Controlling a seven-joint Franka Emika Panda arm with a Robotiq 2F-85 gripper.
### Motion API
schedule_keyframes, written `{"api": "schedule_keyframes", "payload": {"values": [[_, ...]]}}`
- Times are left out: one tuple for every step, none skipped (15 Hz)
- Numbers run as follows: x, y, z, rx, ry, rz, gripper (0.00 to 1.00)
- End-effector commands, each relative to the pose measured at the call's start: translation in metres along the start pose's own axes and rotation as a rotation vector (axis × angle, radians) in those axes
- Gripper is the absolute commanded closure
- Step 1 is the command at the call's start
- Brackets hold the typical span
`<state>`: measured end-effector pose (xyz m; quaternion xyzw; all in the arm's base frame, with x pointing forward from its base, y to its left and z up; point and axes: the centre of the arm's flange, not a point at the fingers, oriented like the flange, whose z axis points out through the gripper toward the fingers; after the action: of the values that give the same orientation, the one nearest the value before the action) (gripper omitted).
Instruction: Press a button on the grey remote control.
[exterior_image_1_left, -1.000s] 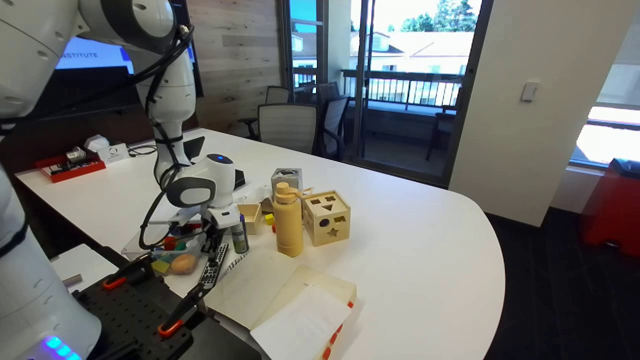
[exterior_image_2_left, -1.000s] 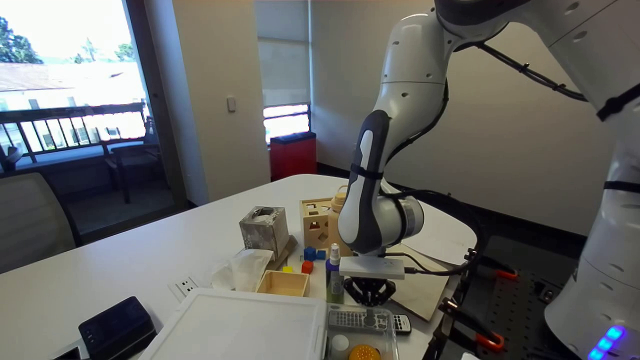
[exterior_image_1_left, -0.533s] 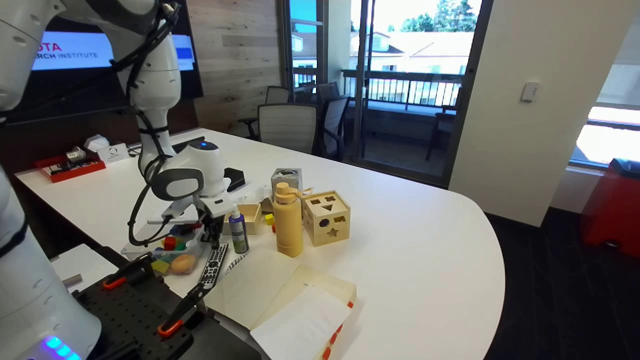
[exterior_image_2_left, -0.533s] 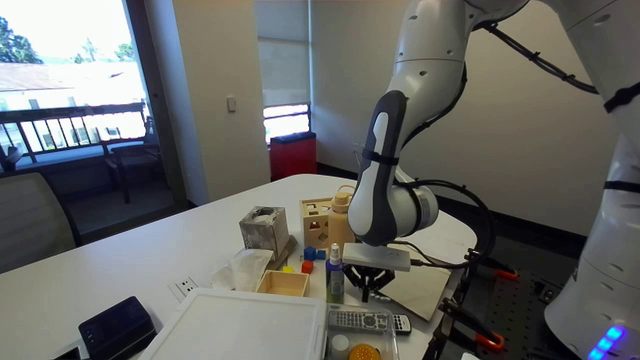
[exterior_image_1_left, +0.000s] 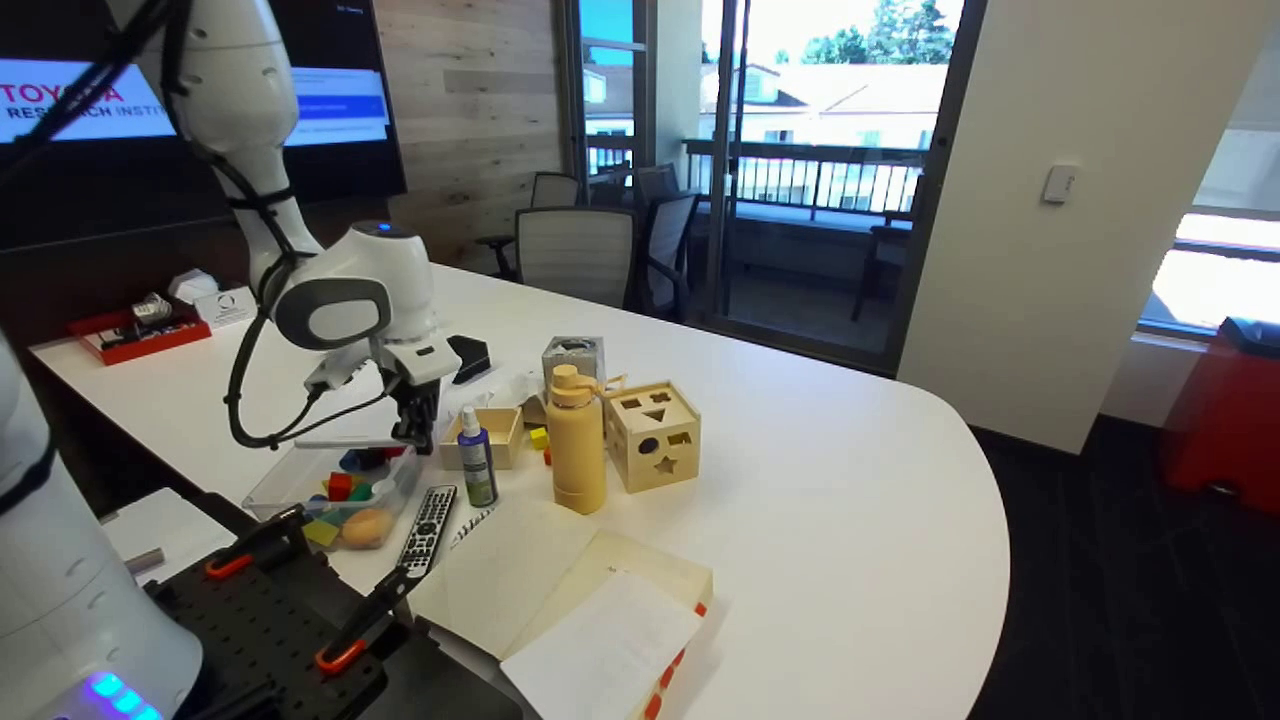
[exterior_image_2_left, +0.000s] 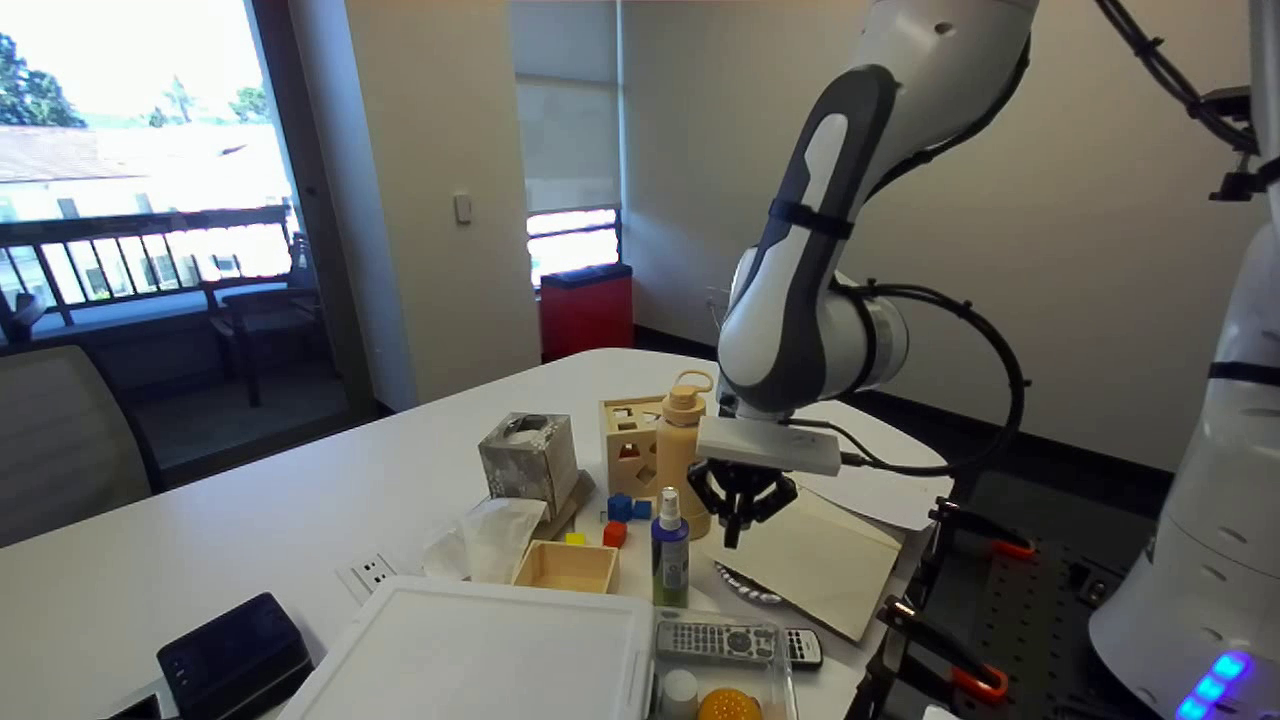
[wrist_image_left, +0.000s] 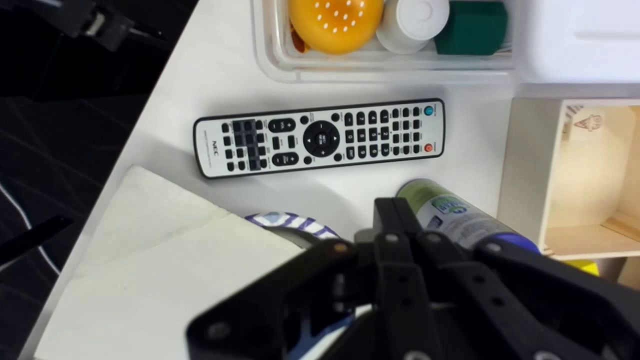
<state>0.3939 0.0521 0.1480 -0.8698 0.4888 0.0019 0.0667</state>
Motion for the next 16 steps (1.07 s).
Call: {"api": "schedule_keyframes", "payload": {"values": [[-0.005, -0.015, -0.088, -0.008, 0.003, -0.010, 1.00], [-0.006, -0.023, -0.103, -0.019, 0.004, -0.021, 1.00], [-0.008, -0.031, -0.118, -0.035, 0.009, -0.028, 1.00], [-0.010, -0.039, -0.134, -0.056, 0.016, -0.037, 1.00], [-0.012, -0.046, -0.149, -0.086, 0.027, -0.041, 1.00], [-0.016, -0.056, -0.164, -0.106, 0.039, -0.046, 1.00], [-0.020, -0.065, -0.178, -0.132, 0.037, -0.051, 1.00], [-0.023, -0.073, -0.191, -0.150, 0.034, -0.056, 0.74], [-0.028, -0.082, -0.204, -0.164, 0.027, -0.062, 0.72], [-0.031, -0.090, -0.217, -0.176, 0.019, -0.068, 0.66], [-0.033, -0.097, -0.229, -0.182, 0.015, -0.078, 0.60], [-0.033, -0.104, -0.240, -0.185, 0.010, -0.084, 0.51], [-0.033, -0.109, -0.249, -0.187, 0.005, -0.089, 0.45], [-0.032, -0.114, -0.257, -0.185, 0.001, -0.090, 0.36], [-0.030, -0.117, -0.264, -0.184, -0.001, -0.091, 0.30], [-0.028, -0.119, -0.268, -0.183, -0.002, -0.090, 0.23]]}}
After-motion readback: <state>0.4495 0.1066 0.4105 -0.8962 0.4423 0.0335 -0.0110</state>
